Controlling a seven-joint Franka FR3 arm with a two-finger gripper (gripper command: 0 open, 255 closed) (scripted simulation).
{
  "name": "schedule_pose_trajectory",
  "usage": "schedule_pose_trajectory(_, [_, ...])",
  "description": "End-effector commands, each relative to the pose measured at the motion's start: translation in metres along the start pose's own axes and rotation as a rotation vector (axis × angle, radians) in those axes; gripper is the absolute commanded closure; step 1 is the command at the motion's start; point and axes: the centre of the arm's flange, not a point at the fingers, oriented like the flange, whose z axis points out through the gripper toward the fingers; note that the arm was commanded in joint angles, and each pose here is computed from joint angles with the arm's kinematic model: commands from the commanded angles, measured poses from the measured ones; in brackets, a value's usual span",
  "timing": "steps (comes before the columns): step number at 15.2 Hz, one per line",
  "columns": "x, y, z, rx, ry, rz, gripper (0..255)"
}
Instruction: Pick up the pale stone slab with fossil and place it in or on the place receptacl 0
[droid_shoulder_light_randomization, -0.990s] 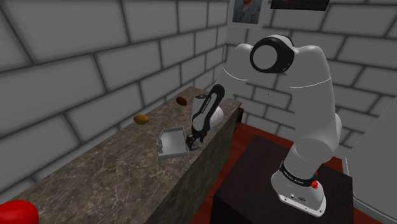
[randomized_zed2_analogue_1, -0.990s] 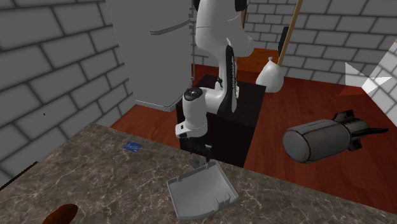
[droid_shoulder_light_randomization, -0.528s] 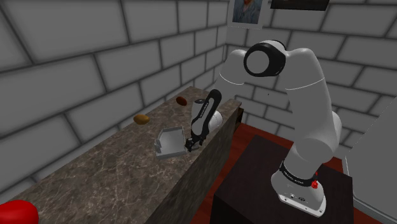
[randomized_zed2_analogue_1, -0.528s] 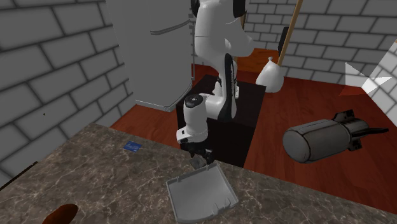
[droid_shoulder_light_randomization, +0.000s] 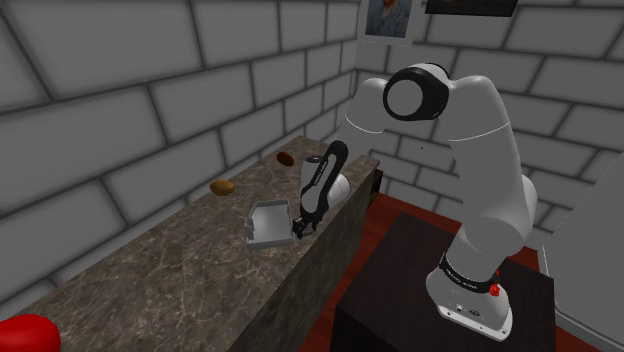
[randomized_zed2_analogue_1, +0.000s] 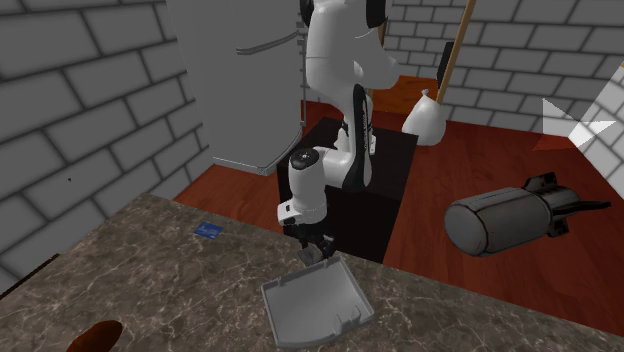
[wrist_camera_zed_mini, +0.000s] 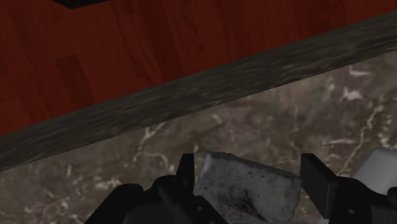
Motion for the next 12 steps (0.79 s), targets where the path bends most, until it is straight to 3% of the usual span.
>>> schedule_pose_trajectory(1, [0.000,0.000,0.000,0.000,0.000,0.000,255])
schedule_pose_trajectory(7, [0.000,0.000,0.000,0.000,0.000,0.000,255])
schedule_pose_trajectory(12, [0.000,-0.002,-0.026,0.000,0.000,0.000,255])
